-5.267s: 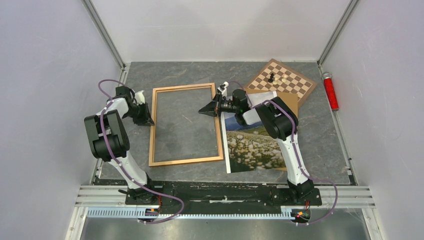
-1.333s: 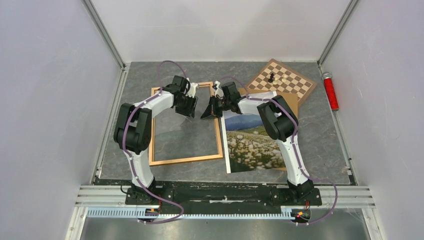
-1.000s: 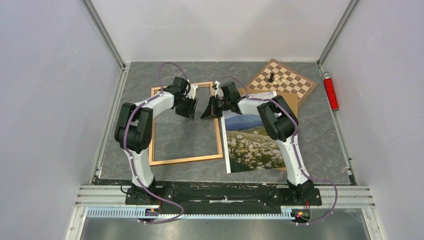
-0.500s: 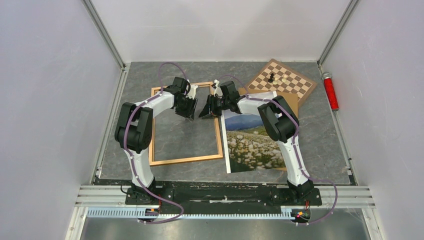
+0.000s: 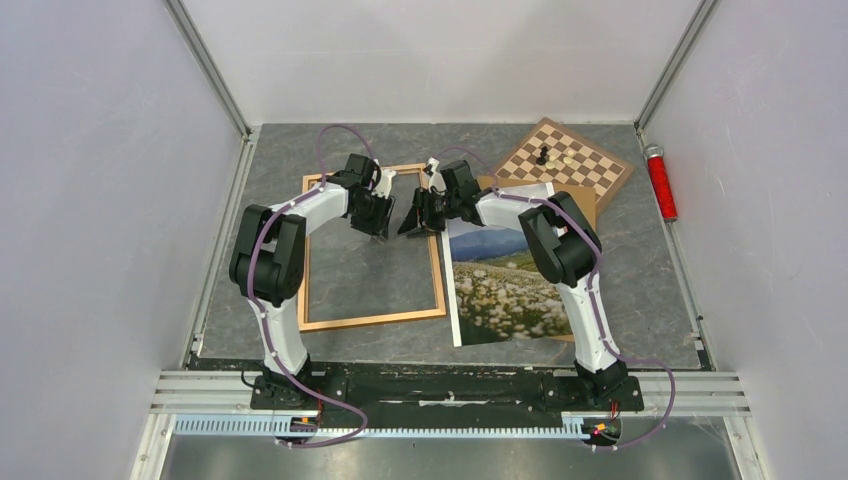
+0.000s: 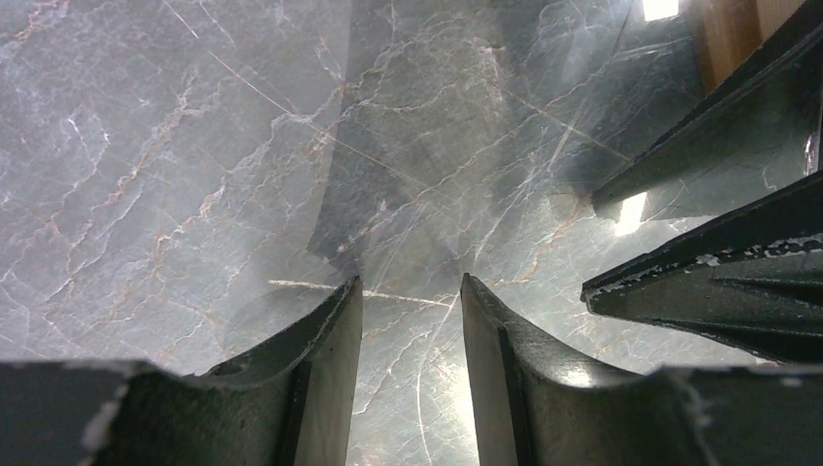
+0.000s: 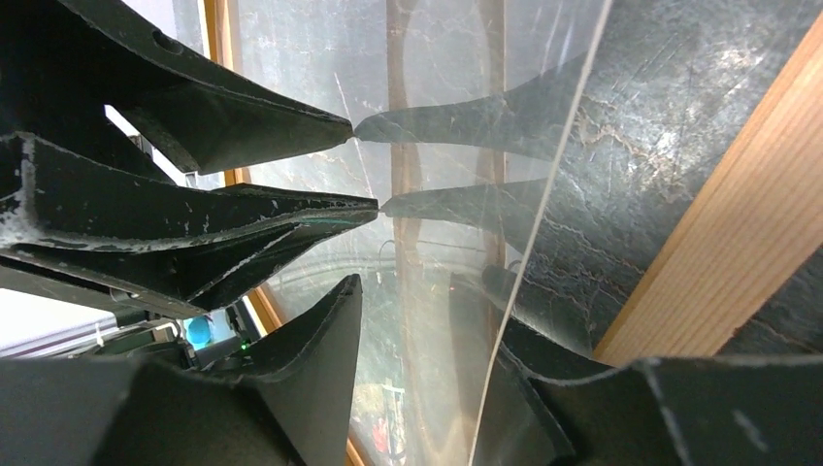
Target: Put the photo into the frame
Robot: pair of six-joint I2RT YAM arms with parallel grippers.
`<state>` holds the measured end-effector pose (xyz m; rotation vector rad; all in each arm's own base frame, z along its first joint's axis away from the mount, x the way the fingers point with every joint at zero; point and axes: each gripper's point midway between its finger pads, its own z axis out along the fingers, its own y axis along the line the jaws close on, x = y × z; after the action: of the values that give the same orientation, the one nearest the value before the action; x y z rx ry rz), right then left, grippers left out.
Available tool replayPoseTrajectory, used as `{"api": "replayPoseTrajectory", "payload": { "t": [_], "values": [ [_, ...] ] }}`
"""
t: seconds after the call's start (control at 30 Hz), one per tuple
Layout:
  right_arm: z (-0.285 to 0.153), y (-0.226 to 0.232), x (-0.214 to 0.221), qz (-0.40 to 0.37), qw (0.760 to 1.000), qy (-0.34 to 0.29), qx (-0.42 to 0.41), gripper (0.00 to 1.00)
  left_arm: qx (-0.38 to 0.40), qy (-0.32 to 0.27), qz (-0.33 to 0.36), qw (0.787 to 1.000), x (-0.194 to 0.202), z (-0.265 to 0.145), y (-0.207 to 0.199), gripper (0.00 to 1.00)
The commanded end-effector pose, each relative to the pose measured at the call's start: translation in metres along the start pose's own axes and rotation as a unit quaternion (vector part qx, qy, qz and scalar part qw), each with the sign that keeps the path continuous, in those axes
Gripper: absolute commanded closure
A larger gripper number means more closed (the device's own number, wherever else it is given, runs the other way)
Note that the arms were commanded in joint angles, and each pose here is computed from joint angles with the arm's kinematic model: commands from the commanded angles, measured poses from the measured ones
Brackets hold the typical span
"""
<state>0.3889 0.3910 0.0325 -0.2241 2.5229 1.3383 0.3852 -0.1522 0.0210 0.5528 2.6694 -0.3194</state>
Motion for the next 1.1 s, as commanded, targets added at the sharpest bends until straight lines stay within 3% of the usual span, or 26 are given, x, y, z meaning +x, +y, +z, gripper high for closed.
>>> {"api": "replayPoseTrajectory", "payload": {
  "t": [0.0, 1.07],
  "values": [
    [-0.017, 0.006, -0.021, -0.033, 0.999, -0.03, 0.021, 0.57, -0.002, 0.007, 0.004, 1.0, 0.005, 0.01, 0.0, 0.52],
    [-0.082, 0.025, -0.065, -0.085, 0.991, -0.099, 0.043, 0.47, 0.002, 0.007, 0.004, 1.0, 0.005, 0.011, -0.001, 0.52]
  ]
}}
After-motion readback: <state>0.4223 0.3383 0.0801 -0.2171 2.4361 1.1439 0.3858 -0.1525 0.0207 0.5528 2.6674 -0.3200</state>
